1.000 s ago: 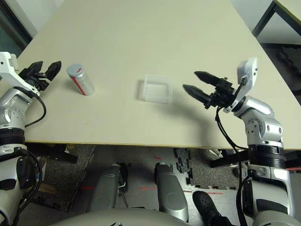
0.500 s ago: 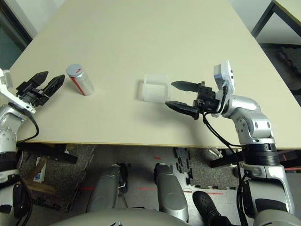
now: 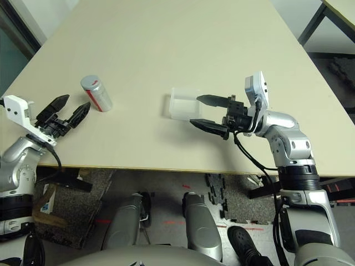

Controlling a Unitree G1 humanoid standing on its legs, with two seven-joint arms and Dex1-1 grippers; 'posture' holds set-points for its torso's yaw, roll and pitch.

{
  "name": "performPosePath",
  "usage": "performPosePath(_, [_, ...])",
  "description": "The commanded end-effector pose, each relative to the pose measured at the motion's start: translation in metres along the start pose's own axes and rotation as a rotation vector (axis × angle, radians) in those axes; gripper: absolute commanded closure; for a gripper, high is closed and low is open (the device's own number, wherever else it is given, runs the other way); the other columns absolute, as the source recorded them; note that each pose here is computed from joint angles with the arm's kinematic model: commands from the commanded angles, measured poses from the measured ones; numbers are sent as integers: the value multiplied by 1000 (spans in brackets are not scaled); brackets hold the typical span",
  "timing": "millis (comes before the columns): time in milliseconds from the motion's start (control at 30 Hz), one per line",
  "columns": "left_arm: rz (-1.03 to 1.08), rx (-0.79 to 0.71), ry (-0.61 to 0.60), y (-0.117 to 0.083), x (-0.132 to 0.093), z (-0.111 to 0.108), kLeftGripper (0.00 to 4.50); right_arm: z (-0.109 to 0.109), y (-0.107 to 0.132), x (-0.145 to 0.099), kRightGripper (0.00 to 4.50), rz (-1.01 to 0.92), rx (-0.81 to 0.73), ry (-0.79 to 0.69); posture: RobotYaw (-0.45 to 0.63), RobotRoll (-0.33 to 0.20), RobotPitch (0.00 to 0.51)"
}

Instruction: Pour the medicine from the bottle into the box.

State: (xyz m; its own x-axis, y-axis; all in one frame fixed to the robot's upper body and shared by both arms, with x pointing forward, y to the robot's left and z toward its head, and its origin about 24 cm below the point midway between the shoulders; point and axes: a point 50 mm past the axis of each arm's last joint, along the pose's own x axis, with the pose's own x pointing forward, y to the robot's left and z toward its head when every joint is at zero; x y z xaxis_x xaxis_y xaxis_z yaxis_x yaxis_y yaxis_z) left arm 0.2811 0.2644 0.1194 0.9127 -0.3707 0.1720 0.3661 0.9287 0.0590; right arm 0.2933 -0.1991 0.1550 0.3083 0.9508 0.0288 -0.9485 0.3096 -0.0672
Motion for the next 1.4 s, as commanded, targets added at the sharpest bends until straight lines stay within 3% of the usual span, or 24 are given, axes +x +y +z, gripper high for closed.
performPosePath(33, [49, 34, -10, 0, 7, -2, 35, -2, 1, -1, 0, -5, -5, 12, -88, 0, 158])
performPosePath(500, [67, -23, -13, -15, 27, -16, 35, -1, 2, -4, 0, -30, -17, 11, -123, 0, 158])
performPosePath(1400, [103, -27, 24, -12, 64, -30, 35, -3, 5, 0, 0, -41, -25, 7, -153, 0, 164])
